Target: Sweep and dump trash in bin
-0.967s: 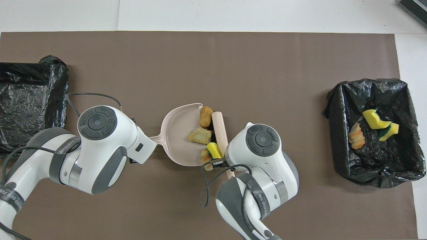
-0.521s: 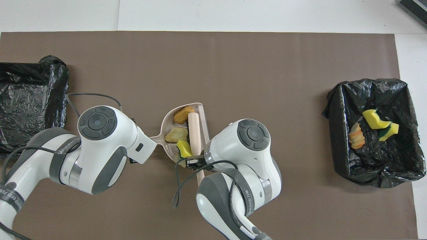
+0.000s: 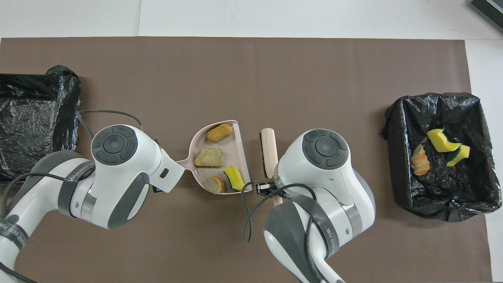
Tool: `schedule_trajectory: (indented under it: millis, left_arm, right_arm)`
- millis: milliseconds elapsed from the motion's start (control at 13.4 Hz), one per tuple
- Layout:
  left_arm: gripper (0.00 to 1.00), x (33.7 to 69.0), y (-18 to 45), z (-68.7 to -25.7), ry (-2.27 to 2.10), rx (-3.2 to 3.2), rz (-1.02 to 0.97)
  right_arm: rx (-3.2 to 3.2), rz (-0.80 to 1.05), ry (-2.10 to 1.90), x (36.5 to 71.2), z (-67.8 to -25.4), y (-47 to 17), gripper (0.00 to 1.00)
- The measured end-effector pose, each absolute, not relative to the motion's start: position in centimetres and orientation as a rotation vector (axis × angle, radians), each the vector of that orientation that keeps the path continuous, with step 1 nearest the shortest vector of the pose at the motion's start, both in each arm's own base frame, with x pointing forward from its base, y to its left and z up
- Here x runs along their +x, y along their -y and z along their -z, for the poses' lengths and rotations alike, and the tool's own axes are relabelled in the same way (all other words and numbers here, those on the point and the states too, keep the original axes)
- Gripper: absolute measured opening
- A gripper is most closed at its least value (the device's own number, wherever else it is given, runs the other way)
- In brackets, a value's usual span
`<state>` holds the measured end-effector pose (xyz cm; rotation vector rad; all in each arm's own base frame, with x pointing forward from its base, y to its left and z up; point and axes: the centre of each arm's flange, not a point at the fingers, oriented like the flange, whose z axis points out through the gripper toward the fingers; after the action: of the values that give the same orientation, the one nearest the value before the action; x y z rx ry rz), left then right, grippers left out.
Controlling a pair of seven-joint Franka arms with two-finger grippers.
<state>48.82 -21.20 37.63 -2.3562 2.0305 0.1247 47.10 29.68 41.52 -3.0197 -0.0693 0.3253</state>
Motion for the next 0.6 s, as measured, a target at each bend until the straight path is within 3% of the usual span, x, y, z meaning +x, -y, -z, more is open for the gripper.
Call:
schedule_trajectory:
  millis: [298, 595]
  left_arm:
    - [0.33, 49.0, 21.0, -37.7, -1.985, -2.415, -0.106]
    - [0.33, 49.9, 19.2, -38.0, -1.925, -2.487, -0.082]
  right_arm:
    - [-3.117, -0.333, -0.015, 45.7, -45.0, -27.6, 0.26]
    - [-3.148, -0.331, -0.111, 41.4, -46.8, -31.3, 0.26]
